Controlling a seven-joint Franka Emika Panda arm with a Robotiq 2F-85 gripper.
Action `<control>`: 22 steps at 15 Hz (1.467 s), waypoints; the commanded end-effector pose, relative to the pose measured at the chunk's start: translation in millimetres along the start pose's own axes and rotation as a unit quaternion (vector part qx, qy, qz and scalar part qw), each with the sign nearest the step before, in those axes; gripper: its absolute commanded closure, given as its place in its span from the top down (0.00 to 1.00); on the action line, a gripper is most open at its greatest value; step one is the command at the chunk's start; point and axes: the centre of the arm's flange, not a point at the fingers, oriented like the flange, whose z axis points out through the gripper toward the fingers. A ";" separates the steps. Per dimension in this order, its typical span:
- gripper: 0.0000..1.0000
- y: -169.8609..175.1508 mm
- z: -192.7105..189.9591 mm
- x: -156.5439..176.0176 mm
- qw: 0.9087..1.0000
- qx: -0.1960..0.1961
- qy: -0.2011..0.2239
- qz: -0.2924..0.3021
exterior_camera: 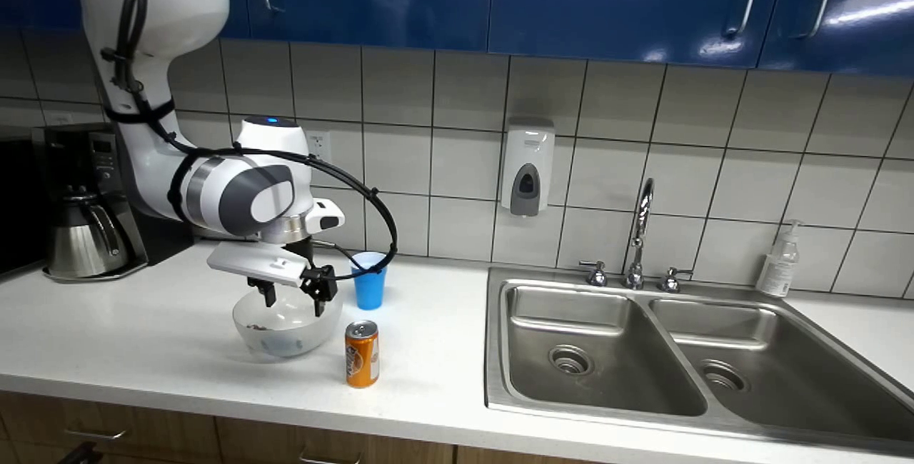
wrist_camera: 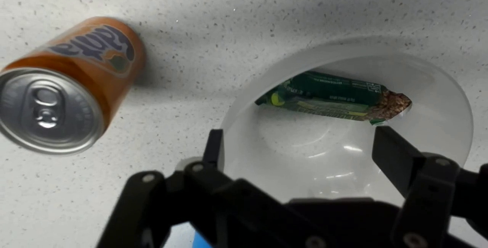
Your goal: Put the candy bar in the bowl
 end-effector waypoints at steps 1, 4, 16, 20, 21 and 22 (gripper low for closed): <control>1.00 0.7 -21.4 -0.8 1.000 0.000 0.006 -0.014; 1.00 -1.2 -38.2 -5.4 1.000 -0.001 0.014 -0.020; 1.00 -28.9 -87.5 -46.4 0.994 -0.012 0.012 -0.104; 1.00 -38.1 -94.4 -62.9 0.990 -0.021 0.009 -0.141; 1.00 -34.8 -72.3 -41.7 0.993 -0.016 0.012 -0.118; 1.00 -36.6 -74.2 -45.5 0.992 -0.018 0.011 -0.124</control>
